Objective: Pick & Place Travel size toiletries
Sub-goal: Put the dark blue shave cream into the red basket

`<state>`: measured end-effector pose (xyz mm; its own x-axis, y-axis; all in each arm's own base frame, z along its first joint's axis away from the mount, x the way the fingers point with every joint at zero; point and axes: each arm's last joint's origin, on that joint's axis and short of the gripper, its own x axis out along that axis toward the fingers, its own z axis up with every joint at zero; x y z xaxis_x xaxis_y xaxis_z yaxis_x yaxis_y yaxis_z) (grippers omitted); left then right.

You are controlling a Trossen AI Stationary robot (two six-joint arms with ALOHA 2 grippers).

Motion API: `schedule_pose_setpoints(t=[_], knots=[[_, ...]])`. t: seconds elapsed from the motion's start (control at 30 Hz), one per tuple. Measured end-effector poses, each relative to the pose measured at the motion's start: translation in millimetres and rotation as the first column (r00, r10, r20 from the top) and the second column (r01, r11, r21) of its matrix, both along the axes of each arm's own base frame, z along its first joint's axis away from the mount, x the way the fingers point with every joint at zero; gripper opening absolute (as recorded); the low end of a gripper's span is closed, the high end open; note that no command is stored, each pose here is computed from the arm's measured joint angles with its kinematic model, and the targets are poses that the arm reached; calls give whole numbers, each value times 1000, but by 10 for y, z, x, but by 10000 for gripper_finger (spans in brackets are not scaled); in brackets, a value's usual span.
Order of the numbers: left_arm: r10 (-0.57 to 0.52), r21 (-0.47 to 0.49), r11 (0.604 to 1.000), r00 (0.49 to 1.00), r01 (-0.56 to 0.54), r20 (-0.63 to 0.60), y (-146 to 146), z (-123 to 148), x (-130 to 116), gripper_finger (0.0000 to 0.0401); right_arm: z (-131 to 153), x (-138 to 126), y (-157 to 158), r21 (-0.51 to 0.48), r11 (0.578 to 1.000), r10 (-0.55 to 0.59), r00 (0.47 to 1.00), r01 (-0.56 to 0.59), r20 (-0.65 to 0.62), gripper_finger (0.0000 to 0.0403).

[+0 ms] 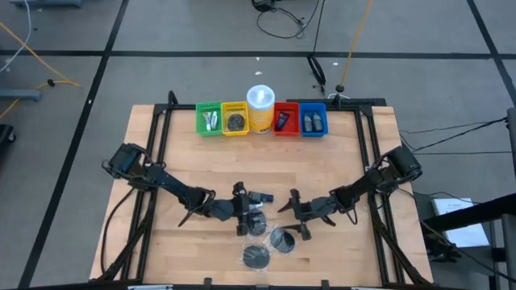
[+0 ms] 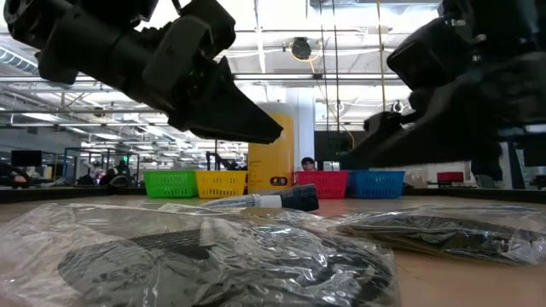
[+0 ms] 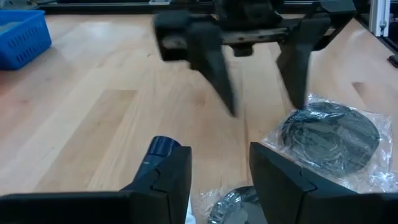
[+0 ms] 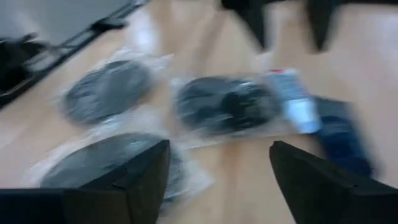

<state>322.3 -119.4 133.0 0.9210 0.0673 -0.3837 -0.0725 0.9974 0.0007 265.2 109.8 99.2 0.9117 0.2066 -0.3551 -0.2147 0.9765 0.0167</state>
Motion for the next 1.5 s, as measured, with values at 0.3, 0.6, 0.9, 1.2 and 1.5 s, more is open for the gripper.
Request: schedule_pose_setpoints(t=[0.3,0.6,0.9,1.2,1.5], knots=[[-9,-10,1000,1000,9,30,-1,31,15,170,76,61,-255,-9,963,-271,963,271,-1,307],[-21,24,999,1000,21,-6,-20,84,-39,147,47,198,-519,-32,963,-270,963,269,-21,298],[200,128,974,972,-185,-121,18,381,-383,116,20,324,-667,-50,977,-210,976,207,-65,297],[466,147,881,879,-450,-102,10,487,-762,98,-122,543,-657,-34,985,-170,972,166,-164,297],[464,140,882,882,-451,-86,63,196,-877,99,-222,593,-656,-43,984,-178,968,173,-179,252]])
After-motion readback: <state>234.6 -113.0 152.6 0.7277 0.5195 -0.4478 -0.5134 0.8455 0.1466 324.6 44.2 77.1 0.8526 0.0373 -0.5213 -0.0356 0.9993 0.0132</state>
